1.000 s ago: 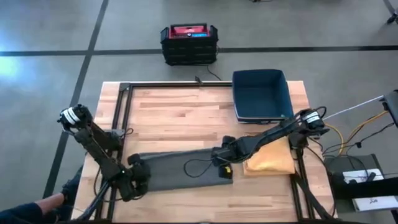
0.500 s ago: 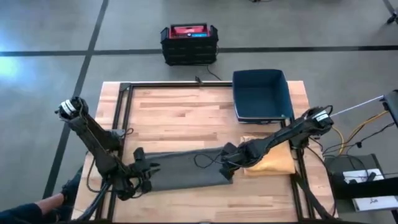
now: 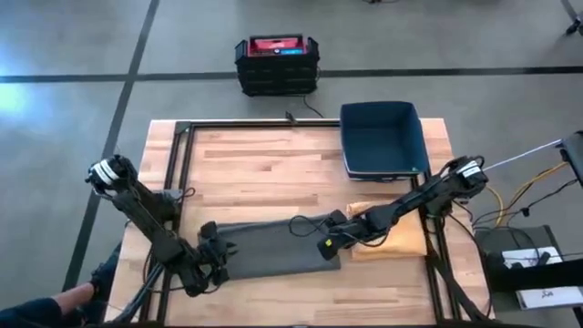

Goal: Fold towel
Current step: Fold the gray towel

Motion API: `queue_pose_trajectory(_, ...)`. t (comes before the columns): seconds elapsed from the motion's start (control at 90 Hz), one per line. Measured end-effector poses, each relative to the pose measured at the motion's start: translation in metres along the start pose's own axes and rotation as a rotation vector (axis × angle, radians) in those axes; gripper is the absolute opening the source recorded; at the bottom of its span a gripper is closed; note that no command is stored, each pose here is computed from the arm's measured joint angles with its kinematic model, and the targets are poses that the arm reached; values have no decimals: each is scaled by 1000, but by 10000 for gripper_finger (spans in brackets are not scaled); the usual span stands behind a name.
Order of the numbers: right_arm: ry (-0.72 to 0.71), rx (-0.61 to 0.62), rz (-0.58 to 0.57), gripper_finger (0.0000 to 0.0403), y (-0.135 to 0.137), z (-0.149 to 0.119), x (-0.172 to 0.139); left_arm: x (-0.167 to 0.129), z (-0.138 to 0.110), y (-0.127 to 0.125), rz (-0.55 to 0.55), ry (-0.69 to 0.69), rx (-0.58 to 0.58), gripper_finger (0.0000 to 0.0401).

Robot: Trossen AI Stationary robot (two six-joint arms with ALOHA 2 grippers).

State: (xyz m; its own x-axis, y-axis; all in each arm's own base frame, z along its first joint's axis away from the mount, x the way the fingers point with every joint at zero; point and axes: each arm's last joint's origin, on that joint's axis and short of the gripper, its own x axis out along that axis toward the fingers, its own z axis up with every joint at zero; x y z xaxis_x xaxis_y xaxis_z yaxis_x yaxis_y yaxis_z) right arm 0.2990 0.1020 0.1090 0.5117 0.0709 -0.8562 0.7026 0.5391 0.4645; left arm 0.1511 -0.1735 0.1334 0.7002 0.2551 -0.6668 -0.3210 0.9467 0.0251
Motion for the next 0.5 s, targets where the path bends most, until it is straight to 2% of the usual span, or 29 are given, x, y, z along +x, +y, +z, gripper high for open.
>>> queue_pose_trajectory(0.078, -12, 0, 33, 266, 2, 1, 1, 3, -1, -2, 3, -2, -4, 73)
queue_pose_trajectory(0.322, -63, -3, 24, 237, 0, 0, 13, 7, -1, -3, 6, 3, -16, 73)
queue_pose_trajectory(0.411, -83, -19, 47, 212, 0, 0, 20, 8, 2, -4, -4, -5, -9, 73)
queue_pose_trajectory(0.5, -89, -53, 59, 170, 1, 1, 21, 10, 11, -8, -20, -21, 9, 73)
